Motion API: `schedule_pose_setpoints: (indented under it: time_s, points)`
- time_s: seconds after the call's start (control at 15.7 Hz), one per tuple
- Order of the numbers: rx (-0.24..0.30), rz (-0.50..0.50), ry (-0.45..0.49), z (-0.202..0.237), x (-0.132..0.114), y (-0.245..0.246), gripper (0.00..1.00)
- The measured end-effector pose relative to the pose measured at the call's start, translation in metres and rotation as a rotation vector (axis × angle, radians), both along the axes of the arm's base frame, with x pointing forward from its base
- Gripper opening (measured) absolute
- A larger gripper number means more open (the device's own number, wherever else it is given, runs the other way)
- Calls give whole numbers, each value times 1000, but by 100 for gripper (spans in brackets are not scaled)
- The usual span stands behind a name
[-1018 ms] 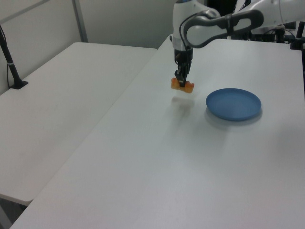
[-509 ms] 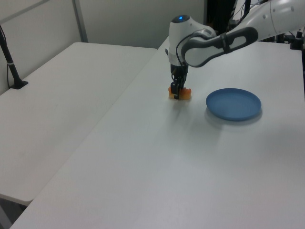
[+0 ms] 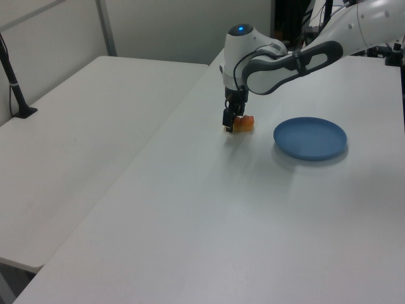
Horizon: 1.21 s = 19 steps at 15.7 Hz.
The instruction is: Put the bread on the table
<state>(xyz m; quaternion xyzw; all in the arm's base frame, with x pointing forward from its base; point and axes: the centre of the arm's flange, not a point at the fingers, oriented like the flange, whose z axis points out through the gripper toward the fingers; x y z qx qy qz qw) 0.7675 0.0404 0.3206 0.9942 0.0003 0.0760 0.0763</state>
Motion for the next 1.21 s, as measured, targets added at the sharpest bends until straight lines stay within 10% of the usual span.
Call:
schedule_pose_setpoints:
  time_s: [0.51, 1.21]
  points:
    - [22, -2, -146, 92, -19, -8, 100]
    - [46, -78, 69, 246, -200, -33, 100]
